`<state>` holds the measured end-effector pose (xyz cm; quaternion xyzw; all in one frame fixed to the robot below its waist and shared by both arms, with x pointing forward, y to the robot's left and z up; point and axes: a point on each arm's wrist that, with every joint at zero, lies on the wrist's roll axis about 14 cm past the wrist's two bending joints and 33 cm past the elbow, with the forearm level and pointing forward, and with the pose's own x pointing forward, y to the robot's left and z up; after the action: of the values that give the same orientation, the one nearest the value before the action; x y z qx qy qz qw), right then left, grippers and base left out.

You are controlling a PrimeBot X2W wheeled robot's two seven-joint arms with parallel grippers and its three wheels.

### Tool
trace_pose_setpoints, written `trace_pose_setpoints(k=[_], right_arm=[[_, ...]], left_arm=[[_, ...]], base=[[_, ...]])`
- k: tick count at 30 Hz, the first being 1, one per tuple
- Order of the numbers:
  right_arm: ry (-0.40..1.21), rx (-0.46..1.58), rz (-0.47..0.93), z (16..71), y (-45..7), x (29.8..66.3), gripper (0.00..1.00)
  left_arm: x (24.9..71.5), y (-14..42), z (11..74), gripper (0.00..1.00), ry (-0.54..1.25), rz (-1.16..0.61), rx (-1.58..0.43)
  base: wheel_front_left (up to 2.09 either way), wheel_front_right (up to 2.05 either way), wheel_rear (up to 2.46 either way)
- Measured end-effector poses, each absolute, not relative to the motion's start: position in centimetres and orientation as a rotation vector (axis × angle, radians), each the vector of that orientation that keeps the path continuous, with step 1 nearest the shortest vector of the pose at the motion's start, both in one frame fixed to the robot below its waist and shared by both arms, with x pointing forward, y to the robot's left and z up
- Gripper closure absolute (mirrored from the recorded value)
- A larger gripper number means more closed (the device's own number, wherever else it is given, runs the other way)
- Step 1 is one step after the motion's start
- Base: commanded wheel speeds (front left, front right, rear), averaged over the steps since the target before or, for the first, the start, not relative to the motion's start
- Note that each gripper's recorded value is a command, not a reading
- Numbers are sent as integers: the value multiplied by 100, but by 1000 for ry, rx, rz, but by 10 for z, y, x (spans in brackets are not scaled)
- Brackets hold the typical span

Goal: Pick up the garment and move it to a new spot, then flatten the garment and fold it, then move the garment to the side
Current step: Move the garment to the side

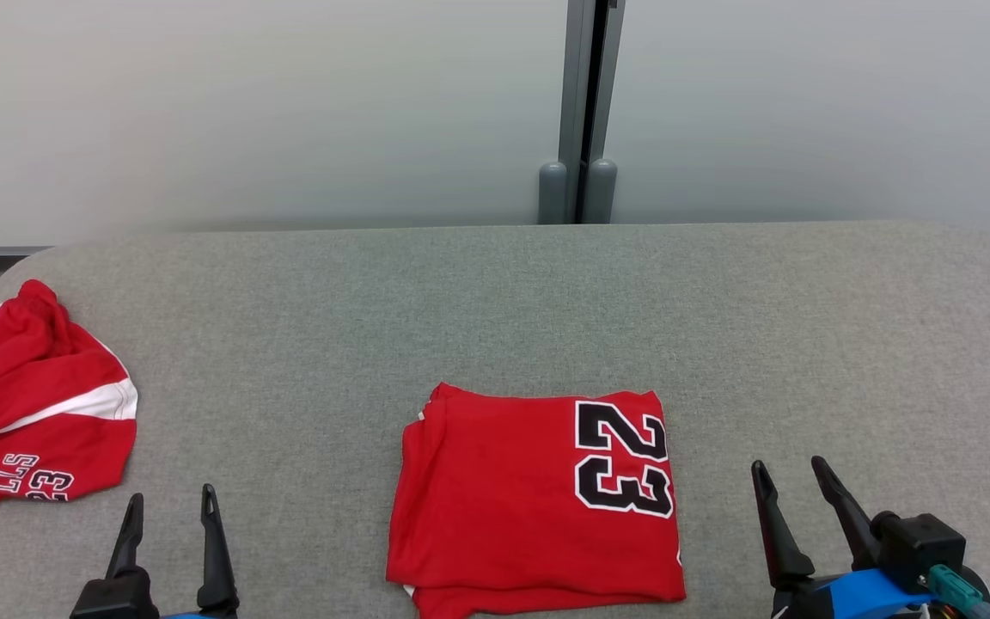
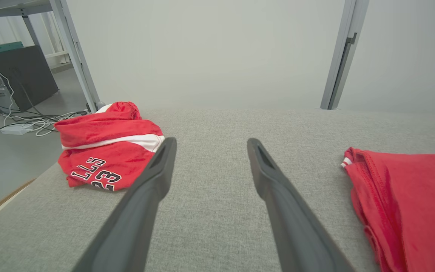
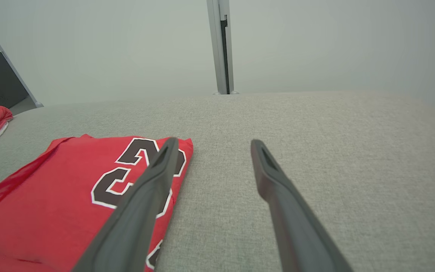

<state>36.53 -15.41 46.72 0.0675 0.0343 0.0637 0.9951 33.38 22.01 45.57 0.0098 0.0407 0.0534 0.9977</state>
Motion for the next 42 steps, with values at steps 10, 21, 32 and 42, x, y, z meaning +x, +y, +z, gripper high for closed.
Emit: trace_pose_setpoints(k=[10, 21, 32, 42], right_arm=[[93, 129, 146, 464, -148, 366, 0], [164, 43, 282, 474, -106, 415, 0], [483, 45, 333, 393, -89, 405, 0], [568, 84, 385, 366, -72, 385, 2]], left_arm=[[335, 221, 456, 0, 81, 114, 14], [344, 217, 455, 0, 83, 107, 8], [352, 220, 446, 0, 111, 126, -1], [357, 217, 442, 0, 122, 122, -8]], base=[[0, 0, 0], [0, 0, 0], [0, 0, 0], [0, 0, 0]])
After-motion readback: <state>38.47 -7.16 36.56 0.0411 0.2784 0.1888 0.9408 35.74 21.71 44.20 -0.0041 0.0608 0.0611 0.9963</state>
